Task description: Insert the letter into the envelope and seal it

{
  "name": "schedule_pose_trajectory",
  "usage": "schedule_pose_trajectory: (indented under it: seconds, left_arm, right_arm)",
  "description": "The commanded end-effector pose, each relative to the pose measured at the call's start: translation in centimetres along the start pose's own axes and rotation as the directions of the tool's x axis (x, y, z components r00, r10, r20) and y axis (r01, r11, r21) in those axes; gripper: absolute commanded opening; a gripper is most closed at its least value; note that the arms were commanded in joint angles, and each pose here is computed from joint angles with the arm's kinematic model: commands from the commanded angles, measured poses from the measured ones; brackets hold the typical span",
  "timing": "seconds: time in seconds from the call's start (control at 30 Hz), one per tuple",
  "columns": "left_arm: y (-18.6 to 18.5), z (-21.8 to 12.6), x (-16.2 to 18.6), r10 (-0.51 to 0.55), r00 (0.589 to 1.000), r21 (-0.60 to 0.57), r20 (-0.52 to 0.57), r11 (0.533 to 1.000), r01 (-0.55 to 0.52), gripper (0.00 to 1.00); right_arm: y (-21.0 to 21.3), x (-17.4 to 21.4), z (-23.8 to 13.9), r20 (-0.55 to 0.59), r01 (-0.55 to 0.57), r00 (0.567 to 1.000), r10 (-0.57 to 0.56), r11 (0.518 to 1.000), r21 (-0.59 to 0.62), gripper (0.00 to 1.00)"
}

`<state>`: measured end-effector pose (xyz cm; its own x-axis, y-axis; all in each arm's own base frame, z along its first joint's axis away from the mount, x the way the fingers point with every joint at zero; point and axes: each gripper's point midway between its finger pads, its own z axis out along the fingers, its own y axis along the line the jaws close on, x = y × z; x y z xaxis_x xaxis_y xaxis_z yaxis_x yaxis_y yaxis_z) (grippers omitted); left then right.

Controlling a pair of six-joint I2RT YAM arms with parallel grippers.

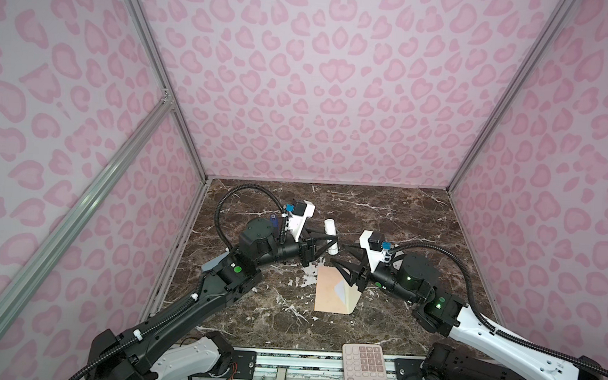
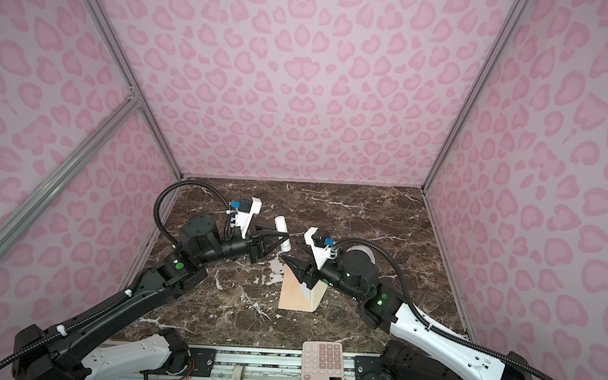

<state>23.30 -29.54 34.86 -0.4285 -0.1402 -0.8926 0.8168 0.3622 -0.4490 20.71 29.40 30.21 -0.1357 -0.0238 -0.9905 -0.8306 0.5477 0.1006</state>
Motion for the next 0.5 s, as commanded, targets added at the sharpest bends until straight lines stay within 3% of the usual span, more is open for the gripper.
schedule_pose_trajectory:
  seconds: [0.0, 0.2, 0.47]
  left_arm:
    - [2.3, -0.6, -1.3, 0.000, 0.999, -0.154, 0.053, 0.988, 0.008, 0.18]
    - [3.6, -1.0, -2.5, -0.019, 0.988, -0.220, 0.152, 0.974, 0.052, 0.17]
    - [3.6, 0.3, -2.1, -0.013, 0.985, -0.256, 0.172, 0.965, 0.057, 0.16]
  right_arm:
    - [-1.9, 0.1, 0.1, 0.023, 0.109, 0.993, -0.115, 0.979, 0.173, 0.59]
    - [-2.9, -0.7, 0.6, 0.095, 0.121, 0.982, -0.161, 0.934, 0.335, 0.59]
    - [-2.6, -1.2, 3.8, 0.106, 0.133, 0.978, -0.182, 0.924, 0.358, 0.57]
